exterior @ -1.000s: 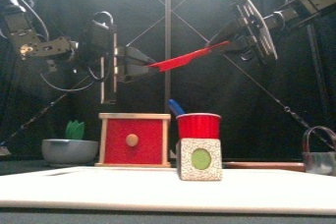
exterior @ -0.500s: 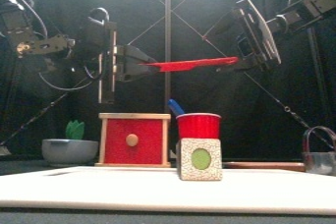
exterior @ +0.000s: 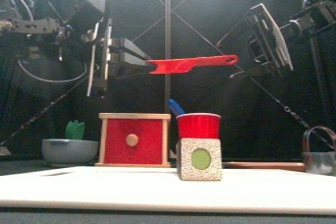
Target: Grab knife with other hand
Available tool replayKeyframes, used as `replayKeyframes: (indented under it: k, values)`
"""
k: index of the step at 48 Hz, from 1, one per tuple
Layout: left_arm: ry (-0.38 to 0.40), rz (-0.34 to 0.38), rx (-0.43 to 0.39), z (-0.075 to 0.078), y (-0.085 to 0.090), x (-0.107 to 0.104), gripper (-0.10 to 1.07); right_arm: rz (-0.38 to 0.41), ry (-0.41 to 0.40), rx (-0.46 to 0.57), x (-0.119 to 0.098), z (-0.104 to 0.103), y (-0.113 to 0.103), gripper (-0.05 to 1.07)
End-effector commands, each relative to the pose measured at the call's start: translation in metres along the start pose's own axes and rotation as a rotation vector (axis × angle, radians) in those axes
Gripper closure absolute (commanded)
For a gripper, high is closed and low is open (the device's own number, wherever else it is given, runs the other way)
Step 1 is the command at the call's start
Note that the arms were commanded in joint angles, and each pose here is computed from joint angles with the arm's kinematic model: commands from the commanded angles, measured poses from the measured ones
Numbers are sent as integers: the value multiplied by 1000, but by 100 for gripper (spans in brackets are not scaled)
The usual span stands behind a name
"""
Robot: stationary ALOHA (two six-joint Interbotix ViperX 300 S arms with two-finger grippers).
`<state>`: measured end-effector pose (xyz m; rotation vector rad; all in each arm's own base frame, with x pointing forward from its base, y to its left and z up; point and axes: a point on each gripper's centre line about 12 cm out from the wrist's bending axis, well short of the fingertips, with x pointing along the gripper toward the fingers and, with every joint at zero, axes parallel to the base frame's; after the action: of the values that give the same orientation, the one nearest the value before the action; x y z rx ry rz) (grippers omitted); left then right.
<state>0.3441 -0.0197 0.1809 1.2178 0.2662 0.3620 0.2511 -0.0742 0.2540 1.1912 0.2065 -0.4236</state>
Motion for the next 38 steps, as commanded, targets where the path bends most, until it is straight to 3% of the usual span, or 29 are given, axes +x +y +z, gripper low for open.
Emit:
replayKeyframes:
  k: [1, 9, 19, 27, 38]
  values:
    - [-5, 28, -70, 16, 12, 2, 52, 18, 5, -86, -2, 1, 7, -1]
    - [16, 4, -209, 30, 15, 1, 52, 12, 18, -291, 0, -3, 10, -1]
    - [45, -57, -437, 34, 20, -2, 52, 31, -14, -519, -2, -5, 18, -1]
    - [45, -132, -604, 32, 22, -8, 52, 98, -65, -672, -6, -14, 33, -1]
    - [70, -239, -784, 14, 15, -11, 52, 126, -69, -748, -3, -26, 35, -1]
